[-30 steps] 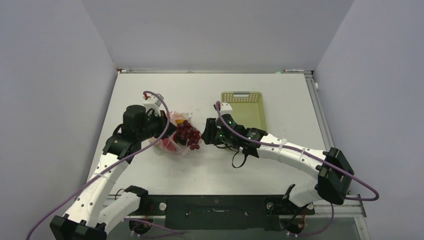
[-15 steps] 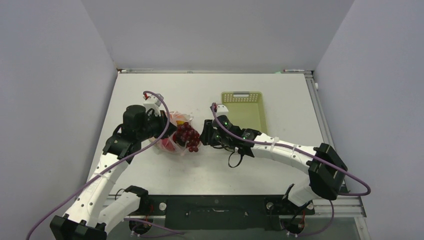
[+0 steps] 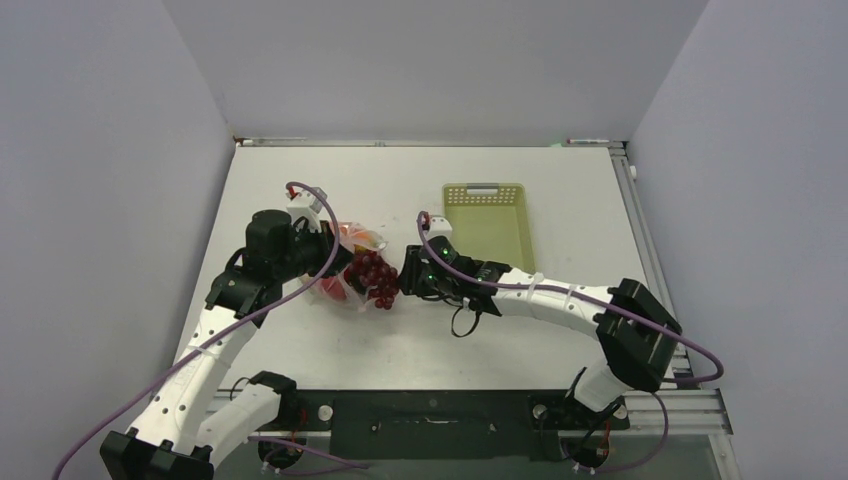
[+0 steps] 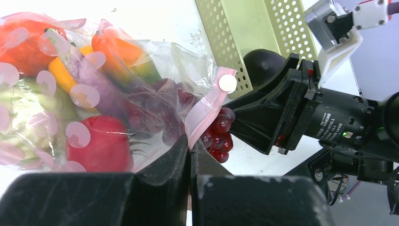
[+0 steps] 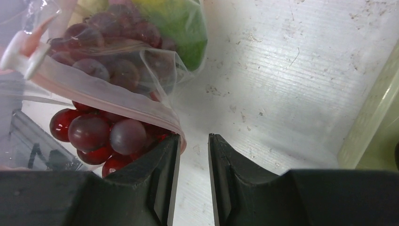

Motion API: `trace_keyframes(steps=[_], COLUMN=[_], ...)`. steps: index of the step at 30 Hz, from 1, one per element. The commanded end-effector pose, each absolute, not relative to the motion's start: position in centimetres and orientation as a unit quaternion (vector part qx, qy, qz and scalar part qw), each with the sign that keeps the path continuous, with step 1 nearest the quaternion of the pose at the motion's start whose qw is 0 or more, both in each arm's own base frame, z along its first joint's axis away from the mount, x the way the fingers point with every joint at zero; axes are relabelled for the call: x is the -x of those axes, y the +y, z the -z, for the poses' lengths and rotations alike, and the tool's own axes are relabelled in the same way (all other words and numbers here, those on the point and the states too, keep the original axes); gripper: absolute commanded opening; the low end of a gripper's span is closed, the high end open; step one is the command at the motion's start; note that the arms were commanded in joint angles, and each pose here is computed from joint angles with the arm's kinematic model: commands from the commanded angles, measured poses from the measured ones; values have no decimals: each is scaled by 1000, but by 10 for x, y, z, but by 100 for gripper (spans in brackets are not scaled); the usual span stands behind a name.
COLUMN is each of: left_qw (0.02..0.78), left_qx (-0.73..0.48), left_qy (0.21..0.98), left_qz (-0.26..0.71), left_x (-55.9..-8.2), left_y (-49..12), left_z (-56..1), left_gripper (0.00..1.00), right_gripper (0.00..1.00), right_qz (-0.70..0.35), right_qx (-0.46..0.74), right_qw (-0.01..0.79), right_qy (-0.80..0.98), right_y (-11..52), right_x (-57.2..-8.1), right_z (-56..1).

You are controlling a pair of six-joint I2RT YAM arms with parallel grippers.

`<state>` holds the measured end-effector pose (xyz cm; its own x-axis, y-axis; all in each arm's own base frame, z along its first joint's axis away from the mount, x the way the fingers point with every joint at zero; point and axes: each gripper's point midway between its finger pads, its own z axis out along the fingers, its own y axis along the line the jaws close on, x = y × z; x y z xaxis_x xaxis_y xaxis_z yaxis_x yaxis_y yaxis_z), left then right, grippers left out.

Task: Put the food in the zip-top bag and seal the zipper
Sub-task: Adjust the zipper food storage bag at the center of the board.

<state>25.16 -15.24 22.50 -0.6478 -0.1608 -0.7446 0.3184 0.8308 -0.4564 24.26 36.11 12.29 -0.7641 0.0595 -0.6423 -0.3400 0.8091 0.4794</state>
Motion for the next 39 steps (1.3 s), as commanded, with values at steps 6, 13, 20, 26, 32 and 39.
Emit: trace_keyframes(steps=[6,13,20,26,32,39], left_qw=[444,444,441,441,443,442], left_qx=[-52,-54,-54,-55,-54,-58], left_qy=[841,841,842,842,841,841], left_qz=[304,306,306,307,306,307], left_x=[-258,-258,-258,-258,-258,-258], left_y=[-157,-158,-158,-159,-158,-158], left_z=[-242,-242,-241,-241,-243,-242], left_gripper=[0,0,0,0,0,0], right_gripper=[27,25,22,6,5,5], right_qz=[-350,-400,-422,-422,-407,-388], right_qx=[65,76,84,86,93,105], right_qw=[357,357,361,363,376,410], right_qy=[864,841,827,826,827,819], right_y=[390,406,413,416,407,386], right_x=[-256,-251,-250,-253,-254,-256], right_z=[-138,-148,-151,-149,-157,-197])
